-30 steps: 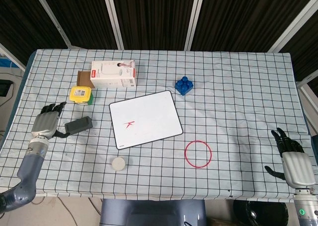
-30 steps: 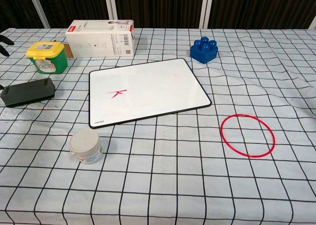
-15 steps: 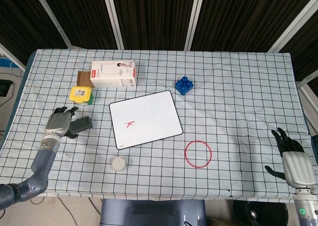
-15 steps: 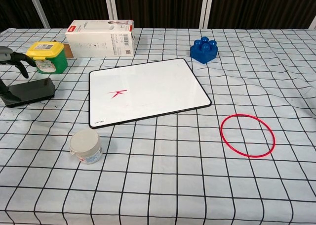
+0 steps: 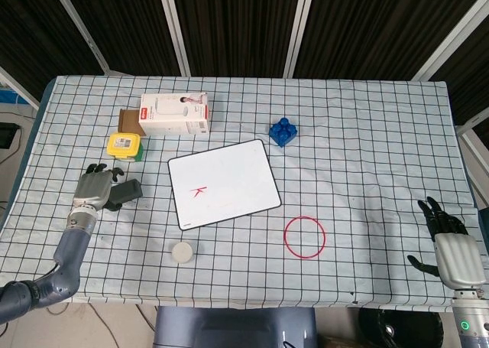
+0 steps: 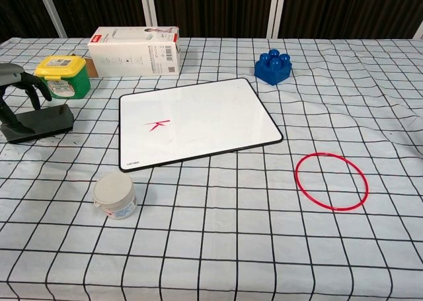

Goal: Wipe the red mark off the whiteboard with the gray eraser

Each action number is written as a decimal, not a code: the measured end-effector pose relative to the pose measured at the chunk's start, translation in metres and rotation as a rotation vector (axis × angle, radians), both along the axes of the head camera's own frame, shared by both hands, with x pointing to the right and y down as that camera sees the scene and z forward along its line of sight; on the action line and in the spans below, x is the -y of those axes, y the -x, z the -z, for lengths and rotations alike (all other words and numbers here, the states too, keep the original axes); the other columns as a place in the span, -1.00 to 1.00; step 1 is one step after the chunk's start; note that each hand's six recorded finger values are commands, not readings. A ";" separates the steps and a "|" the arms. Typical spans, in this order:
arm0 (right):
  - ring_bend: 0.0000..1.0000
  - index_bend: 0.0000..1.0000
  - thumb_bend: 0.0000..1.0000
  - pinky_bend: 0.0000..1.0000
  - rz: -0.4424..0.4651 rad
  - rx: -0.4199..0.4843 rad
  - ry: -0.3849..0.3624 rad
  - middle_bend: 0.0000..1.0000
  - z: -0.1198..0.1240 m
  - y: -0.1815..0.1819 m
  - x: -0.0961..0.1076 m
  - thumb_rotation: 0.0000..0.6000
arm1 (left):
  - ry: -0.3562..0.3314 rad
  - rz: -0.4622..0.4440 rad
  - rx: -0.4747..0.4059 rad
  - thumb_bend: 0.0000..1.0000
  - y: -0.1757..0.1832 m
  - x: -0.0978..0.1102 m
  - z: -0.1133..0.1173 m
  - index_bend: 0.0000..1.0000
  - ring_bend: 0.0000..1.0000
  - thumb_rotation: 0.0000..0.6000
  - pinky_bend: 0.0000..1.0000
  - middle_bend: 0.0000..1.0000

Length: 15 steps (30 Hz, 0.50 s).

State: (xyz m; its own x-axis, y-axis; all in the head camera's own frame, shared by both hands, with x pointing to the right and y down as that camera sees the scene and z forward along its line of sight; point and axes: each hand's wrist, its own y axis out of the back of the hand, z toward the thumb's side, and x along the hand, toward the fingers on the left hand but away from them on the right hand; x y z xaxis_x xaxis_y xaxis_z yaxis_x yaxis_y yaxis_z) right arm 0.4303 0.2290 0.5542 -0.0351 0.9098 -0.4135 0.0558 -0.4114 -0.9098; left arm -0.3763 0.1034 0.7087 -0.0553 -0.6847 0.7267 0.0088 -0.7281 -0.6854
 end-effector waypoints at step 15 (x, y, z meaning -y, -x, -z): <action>-0.64 -1.00 -0.92 -0.57 -0.009 0.000 0.006 -0.92 0.000 -0.001 -0.001 1.00 | 0.001 -0.026 0.021 -0.59 0.000 -0.002 -0.006 -0.35 -0.80 1.00 -0.85 -0.24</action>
State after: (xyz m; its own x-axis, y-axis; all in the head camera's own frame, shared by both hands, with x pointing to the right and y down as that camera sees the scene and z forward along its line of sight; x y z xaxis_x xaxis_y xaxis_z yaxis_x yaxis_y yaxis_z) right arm 0.4314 0.2296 0.5543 -0.0433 0.9068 -0.4194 0.0590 -0.4168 -0.9071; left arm -0.3765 0.1050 0.7147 -0.0526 -0.6850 0.7266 0.0415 -0.7285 -0.6838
